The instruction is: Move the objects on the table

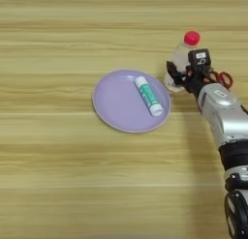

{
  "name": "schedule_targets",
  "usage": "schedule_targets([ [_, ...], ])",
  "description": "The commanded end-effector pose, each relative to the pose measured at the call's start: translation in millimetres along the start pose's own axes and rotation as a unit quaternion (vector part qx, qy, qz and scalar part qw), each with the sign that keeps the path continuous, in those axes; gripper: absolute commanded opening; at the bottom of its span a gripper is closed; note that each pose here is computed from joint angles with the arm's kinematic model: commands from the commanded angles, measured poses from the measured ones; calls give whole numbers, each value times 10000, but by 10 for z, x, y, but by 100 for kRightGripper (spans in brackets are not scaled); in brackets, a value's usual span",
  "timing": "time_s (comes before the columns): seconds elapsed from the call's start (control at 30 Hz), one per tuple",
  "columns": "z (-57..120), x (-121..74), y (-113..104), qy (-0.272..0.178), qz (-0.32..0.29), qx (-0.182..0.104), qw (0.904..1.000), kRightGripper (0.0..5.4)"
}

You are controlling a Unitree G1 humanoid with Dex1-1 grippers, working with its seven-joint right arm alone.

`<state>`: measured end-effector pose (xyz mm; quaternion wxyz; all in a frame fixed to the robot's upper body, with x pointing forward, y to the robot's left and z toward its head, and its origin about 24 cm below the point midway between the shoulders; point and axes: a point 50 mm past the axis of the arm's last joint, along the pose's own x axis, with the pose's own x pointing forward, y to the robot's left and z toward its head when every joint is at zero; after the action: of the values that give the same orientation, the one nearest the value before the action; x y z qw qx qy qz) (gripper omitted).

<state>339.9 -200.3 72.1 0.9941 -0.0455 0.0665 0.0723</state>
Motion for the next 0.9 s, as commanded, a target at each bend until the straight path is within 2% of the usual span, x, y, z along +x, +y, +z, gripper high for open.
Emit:
schedule_targets([
  [0.03,577,47,-27,-1183,-106,-398,9921,317],
  [0.23,639,3,4,-1375,-130,-507,9891,315],
  [0.57,836,-236,278,-1873,288,-589,9801,315],
  [0.9,815,-338,559,-1746,1065,-261,9785,315],
])
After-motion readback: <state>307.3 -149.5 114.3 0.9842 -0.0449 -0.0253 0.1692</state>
